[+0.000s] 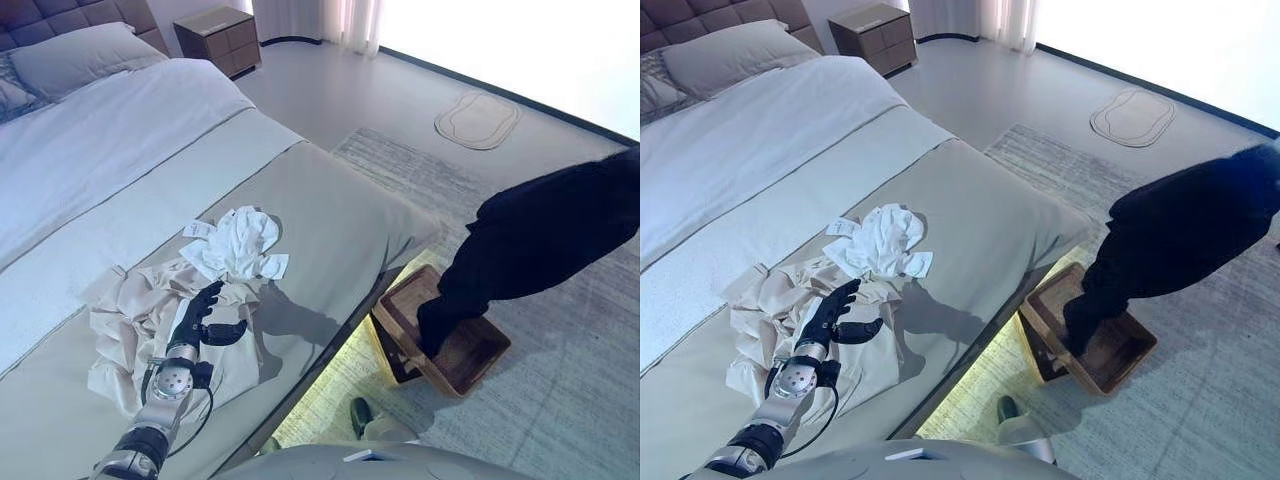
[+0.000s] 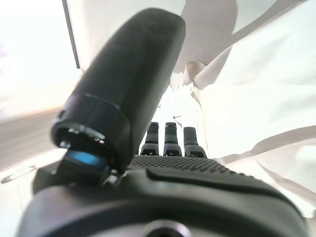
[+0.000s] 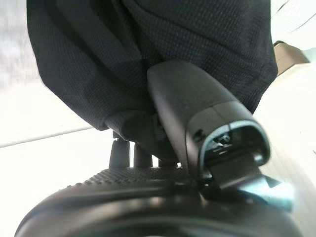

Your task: Pick up the clothes from the bed and place them into the basket

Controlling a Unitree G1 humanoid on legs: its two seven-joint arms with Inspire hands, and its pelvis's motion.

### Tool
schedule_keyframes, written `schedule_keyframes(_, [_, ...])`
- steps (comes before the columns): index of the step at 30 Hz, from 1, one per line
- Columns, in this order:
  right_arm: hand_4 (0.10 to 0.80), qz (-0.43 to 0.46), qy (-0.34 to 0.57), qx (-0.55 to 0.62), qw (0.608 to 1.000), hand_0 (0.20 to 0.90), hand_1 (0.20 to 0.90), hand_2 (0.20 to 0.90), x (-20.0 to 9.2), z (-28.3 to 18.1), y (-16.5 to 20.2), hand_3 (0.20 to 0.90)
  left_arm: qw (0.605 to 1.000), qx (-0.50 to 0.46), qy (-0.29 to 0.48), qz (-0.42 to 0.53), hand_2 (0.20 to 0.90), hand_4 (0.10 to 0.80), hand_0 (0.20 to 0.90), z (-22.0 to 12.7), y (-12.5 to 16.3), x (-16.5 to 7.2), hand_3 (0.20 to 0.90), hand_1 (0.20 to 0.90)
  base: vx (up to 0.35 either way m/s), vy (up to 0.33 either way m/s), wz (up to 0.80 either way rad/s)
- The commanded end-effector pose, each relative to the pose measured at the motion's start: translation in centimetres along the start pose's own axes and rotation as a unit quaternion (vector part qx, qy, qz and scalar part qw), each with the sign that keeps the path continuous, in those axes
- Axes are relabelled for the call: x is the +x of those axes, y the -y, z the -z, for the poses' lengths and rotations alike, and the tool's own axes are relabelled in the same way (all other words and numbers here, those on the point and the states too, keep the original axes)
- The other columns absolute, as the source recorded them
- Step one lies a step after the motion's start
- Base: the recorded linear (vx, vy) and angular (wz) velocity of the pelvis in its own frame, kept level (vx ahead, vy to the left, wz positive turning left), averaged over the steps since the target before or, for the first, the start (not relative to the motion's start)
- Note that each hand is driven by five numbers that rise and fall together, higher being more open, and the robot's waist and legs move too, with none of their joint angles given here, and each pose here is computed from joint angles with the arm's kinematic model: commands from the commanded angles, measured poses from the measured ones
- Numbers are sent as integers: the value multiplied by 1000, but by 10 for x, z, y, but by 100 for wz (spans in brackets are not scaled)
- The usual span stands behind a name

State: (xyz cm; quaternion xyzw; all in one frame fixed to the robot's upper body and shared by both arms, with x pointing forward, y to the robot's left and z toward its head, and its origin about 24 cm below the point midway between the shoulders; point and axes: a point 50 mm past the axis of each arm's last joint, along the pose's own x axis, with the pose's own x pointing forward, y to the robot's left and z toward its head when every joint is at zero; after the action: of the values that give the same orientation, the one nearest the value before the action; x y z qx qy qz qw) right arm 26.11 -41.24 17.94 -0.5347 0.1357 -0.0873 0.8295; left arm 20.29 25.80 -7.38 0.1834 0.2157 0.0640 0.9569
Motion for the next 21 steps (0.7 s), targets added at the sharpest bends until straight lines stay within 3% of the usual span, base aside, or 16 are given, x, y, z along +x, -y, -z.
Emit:
schedule_keyframes(1, [100,105,17,37,994,300,300,300,0,-5,34,200,996,33,75,-27,900,800,900,-33,-28,15,900,900,-15,-59,6])
schedule_keyframes(8, [100,70,-67,84,992,300,300,300,2,32,-9,200,994,42,97,-27,900,800,900,-50,-33,21,900,900,-20,-60,1])
schedule_keyframes(21, [100,92,-89,79,989,300,300,300,0,39,-7,200,992,44,115,-6,900,800,900,-54,-31,18,900,900,-21,-22,1])
